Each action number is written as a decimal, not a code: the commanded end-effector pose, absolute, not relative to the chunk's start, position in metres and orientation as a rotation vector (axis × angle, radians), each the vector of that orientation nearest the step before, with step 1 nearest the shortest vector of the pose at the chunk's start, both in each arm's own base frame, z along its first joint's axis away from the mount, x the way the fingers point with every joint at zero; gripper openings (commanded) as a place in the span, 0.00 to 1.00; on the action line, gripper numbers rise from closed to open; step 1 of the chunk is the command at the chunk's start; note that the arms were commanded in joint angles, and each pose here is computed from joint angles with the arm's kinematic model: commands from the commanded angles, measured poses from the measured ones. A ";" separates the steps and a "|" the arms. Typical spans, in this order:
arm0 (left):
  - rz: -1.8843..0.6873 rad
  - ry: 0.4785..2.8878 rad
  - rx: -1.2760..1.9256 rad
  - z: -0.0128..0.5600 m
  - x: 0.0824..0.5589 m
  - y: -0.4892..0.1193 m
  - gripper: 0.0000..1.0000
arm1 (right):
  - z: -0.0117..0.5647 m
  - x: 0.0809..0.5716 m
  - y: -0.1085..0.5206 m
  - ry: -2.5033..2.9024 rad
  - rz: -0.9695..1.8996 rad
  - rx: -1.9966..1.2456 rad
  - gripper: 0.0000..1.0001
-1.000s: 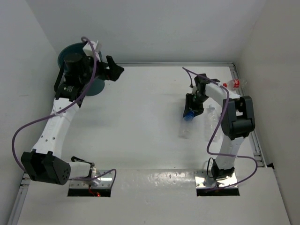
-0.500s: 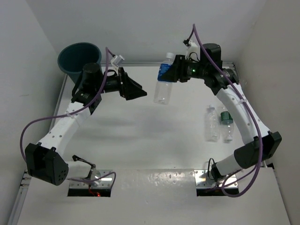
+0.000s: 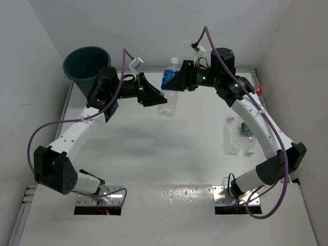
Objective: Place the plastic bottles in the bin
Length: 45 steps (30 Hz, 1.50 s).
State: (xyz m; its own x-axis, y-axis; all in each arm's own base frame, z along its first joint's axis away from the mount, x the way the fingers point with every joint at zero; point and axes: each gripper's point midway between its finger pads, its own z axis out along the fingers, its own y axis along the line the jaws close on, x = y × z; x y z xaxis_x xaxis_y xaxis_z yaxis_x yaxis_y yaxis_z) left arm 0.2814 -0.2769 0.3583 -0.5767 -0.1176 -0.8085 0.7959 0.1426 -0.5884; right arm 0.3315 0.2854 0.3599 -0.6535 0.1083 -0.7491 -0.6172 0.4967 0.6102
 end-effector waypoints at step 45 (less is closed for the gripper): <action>0.051 1.488 -0.036 0.438 0.518 0.094 0.23 | 0.214 0.358 0.102 2.300 0.526 -0.243 0.94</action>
State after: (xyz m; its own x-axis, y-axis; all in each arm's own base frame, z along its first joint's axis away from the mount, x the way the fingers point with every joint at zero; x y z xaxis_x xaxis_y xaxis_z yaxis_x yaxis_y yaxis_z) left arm 0.4932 0.0538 0.4753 0.1369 -0.0386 -0.9898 0.0663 0.9974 -0.0297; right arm 0.3595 0.1130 0.2194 -0.7293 0.0544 -0.6820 -0.2936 0.8755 0.3838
